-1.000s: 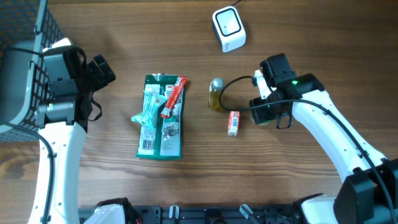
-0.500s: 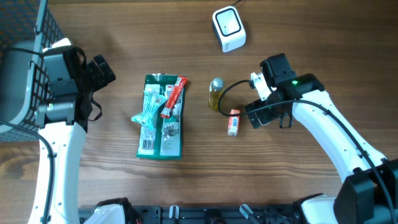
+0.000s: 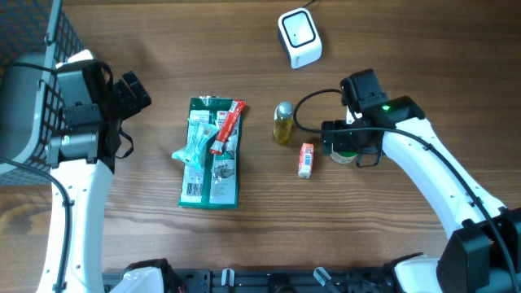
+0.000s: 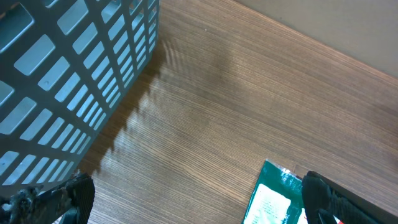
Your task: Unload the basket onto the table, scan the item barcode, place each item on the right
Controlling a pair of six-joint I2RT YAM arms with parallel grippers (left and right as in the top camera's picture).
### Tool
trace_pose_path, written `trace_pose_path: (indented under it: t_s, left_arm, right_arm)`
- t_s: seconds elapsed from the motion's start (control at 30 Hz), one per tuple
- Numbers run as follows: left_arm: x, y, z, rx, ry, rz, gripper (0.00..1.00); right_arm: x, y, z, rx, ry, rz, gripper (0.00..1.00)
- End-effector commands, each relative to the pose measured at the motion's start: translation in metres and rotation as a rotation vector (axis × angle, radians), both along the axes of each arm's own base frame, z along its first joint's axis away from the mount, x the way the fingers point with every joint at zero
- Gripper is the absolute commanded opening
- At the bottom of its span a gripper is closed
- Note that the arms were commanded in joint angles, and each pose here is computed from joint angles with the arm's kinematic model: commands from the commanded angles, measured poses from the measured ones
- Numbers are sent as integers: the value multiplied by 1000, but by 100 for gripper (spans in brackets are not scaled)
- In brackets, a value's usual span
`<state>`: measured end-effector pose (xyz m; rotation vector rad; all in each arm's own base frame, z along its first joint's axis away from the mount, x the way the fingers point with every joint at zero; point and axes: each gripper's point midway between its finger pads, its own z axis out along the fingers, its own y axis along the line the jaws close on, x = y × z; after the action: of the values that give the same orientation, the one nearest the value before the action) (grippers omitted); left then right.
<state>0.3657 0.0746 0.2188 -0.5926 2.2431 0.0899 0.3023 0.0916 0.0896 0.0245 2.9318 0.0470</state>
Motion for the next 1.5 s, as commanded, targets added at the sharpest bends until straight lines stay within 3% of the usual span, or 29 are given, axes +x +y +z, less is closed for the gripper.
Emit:
trace_pose_path:
  t_s: [0.0, 0.33, 0.47, 0.53, 0.73, 0.8, 0.97, 1.0, 1.07, 1.3, 1.47]
  left_arm:
    - [1, 4, 3, 16, -3, 5, 100]
    - [1, 4, 3, 16, -4, 5, 100]
    - [1, 4, 3, 16, -3, 5, 100]
    - [1, 4, 3, 16, -3, 5, 100]
    - [1, 4, 3, 16, -3, 5, 100]
    - [1, 4, 3, 16, -3, 5, 100]
    - [1, 4, 3, 16, -4, 5, 100]
    - [1, 4, 3, 16, -3, 5, 100]
    - [1, 4, 3, 16, -4, 5, 100]
    - [1, 4, 3, 16, -3, 5, 100]
    - [1, 4, 3, 16, -3, 5, 100]
  right_arm:
    - [-2, -8, -11, -25, 6, -131, 100]
    - [2, -8, -25, -17, -30, -130, 99]
    - [4, -7, -24, -14, -38, -126, 79]
    - [3, -7, -24, -16, -35, -126, 64]
    - [4, -7, -24, -22, -37, -95, 41]
    - [5, -7, -24, -33, -44, -40, 39]
    - [6, -7, -24, -71, -48, 122, 53]
    - [6, -7, -24, -73, -49, 129, 63]
    - [6, -6, -24, -67, -50, 128, 98]
    - [17, -2, -21, -10, -94, -42, 100]
    - [19, -2, -22, -14, -96, -31, 100]
